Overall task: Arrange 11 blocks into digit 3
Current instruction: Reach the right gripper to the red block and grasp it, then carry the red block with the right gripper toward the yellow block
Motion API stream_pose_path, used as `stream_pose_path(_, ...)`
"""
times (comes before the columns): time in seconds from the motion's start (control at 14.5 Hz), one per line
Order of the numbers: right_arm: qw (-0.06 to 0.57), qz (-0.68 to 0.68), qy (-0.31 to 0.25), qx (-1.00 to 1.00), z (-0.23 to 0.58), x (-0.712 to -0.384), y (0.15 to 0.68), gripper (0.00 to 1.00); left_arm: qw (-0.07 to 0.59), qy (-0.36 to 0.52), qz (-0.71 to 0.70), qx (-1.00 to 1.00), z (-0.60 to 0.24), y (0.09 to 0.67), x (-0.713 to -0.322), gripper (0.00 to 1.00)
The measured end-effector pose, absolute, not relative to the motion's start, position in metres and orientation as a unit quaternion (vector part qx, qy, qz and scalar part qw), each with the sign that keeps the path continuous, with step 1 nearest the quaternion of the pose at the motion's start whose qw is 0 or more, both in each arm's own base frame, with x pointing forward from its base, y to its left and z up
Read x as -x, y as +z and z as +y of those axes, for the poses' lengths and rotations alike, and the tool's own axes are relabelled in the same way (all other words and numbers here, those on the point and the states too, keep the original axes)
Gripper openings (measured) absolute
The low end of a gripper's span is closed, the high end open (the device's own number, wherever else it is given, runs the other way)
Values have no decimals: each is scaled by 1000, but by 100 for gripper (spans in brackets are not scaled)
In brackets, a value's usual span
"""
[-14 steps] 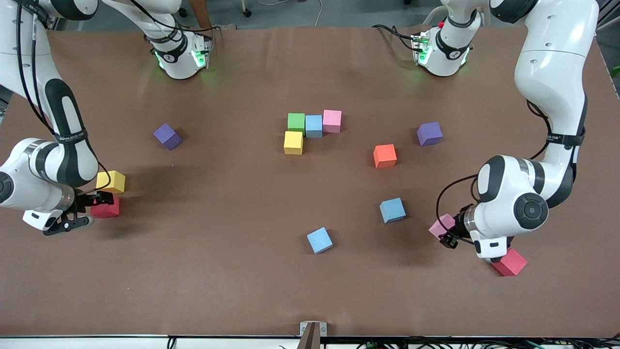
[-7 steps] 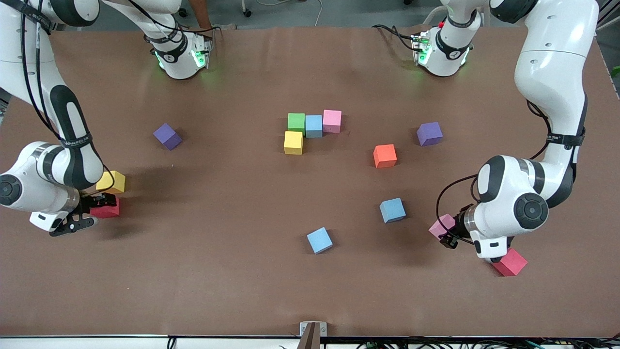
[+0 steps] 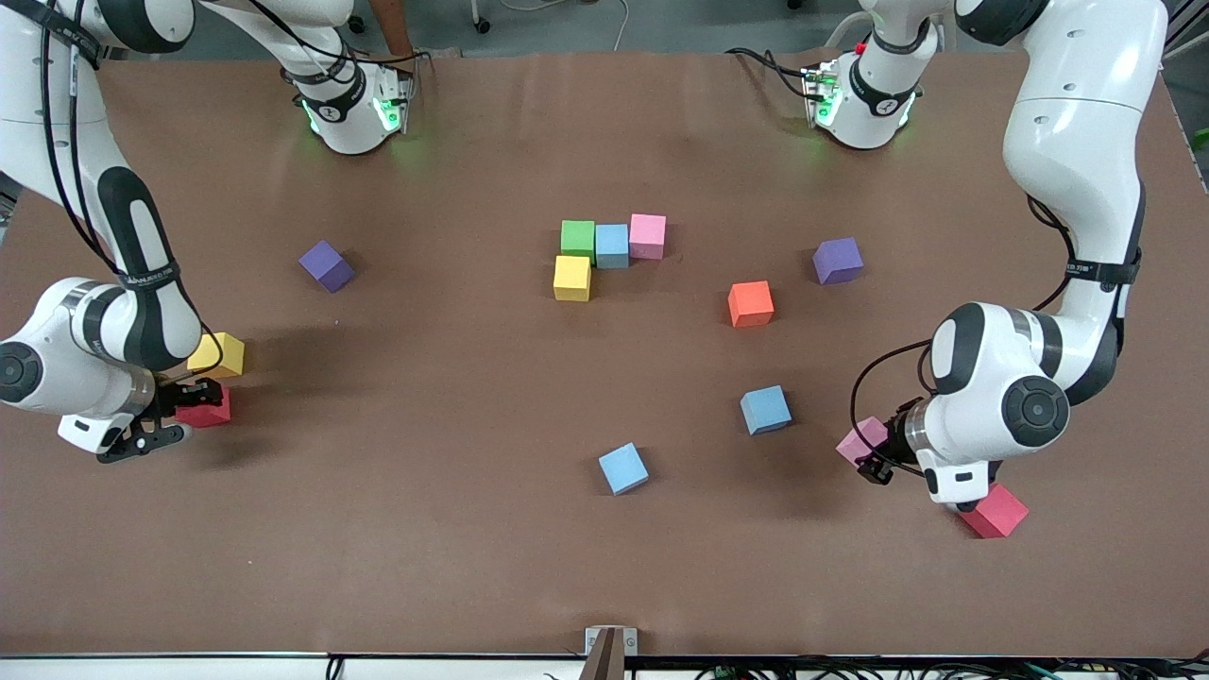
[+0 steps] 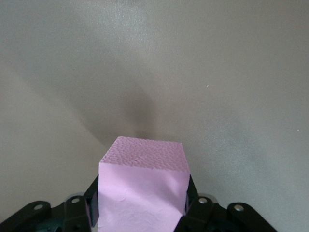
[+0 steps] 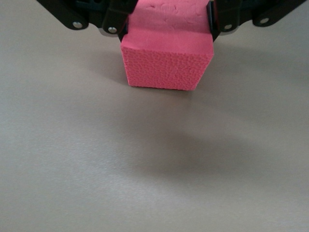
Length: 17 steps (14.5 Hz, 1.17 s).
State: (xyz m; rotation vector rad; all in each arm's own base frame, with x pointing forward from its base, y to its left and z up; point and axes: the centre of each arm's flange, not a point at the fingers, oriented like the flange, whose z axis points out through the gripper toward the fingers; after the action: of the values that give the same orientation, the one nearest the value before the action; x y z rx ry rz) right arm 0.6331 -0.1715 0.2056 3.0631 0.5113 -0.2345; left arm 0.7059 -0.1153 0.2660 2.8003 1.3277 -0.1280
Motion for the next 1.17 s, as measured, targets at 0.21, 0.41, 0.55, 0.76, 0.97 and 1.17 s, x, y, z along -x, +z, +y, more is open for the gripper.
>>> stream_pose_path(0.21, -22, 159, -84, -983, -136, -651, 233, 56, 20, -41, 428, -903, -115, 266, -706, 30)
stream_pose_path(0.41, -36, 176, -74, -981, -58, -668, 257, 56, 20, -42, 431, -901, -115, 266, -706, 30)
stream_pose_path(0.55, -29, 182, -70, -980, 19, -672, 268, 56, 20, -42, 447, -893, -115, 266, -706, 30)
stream_pose_path(0.76, -16, 151, -67, -986, 127, -661, 276, 56, 19, -44, 477, -878, -116, 266, -706, 30)
stream_pose_path(0.97, -16, 126, -70, -989, 219, -636, 277, 56, 19, -44, 500, -864, -116, 266, -706, 30)
stream_pose_path(1.17, -39, 89, -78, -992, 297, -605, 278, 56, 19, -43, 506, -861, -116, 266, -706, 30)
